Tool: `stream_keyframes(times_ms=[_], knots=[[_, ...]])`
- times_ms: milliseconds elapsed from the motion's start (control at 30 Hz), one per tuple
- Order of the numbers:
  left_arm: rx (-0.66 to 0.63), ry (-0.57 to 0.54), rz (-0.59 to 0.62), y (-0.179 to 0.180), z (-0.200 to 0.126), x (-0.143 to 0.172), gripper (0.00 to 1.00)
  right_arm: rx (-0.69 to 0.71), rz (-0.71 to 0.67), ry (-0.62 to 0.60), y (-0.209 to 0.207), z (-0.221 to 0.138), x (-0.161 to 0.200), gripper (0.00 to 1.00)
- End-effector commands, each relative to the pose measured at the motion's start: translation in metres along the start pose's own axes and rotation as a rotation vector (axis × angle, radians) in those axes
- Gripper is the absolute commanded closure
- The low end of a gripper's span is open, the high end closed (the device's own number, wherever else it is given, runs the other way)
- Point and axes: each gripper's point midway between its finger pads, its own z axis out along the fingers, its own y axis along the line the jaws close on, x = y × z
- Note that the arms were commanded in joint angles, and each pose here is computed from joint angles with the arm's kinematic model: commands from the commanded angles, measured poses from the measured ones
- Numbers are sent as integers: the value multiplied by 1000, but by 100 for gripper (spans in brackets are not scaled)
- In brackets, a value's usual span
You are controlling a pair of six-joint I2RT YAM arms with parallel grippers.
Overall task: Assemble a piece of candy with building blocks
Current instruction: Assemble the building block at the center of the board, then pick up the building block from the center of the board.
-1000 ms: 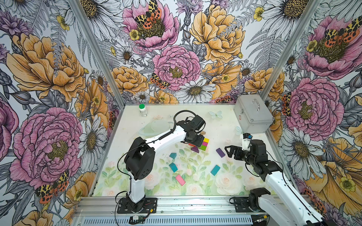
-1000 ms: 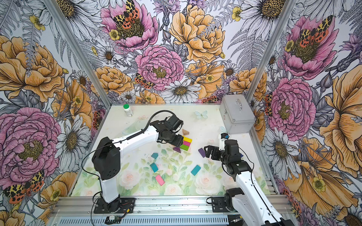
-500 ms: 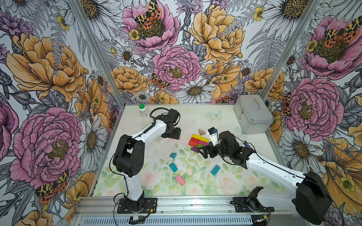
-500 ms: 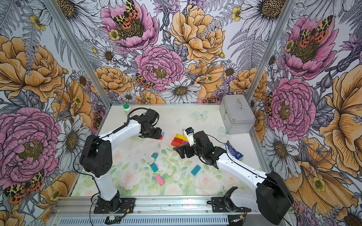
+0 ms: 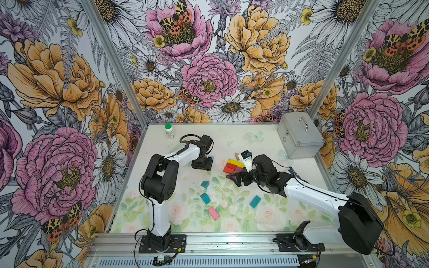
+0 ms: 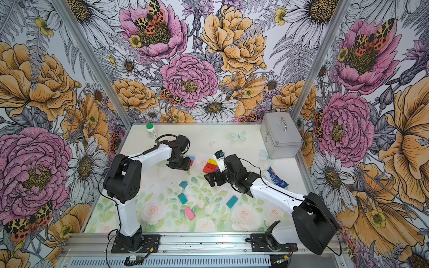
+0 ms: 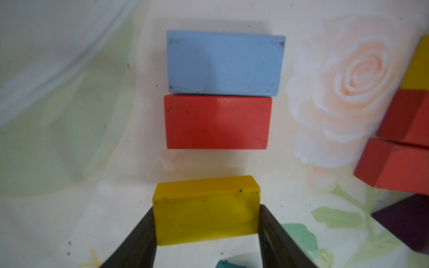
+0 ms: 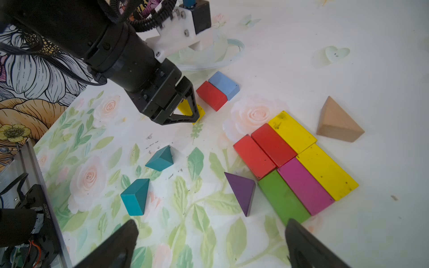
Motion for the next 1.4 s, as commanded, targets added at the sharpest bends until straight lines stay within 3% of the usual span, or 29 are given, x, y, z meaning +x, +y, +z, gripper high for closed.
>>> stream_keyframes(times_ms=[0, 433, 533, 667, 833, 900, 1033, 1233, 1367], knots=[[11, -10, -1, -1, 6, -10, 44, -21, -33, -52, 7, -1, -21, 0], [22, 21, -3, -4, 24, -11, 39, -15, -30, -73, -4, -8, -28, 0], [23, 14, 2, -5, 19, -10, 30, -6, -23, -79, -7, -11, -29, 0], [14, -30, -3, -2, 0, -12, 11, 17, -21, -83, -13, -19, -31, 0], [29, -131, 26, -17, -49, -13, 10, 98, -35, -49, -27, -36, -26, 0], [69, -179, 70, -41, -74, -10, 10, 159, 1, -36, -44, -47, -20, 0], [156, -198, 213, -116, -91, 1, 10, 276, 145, -35, -91, -77, -1, 0], [285, -155, 434, -239, -75, 18, 9, 347, 319, -101, -133, -110, 18, 0], [319, -131, 542, -286, -55, 27, 8, 363, 419, -115, -157, -115, 31, 0]])
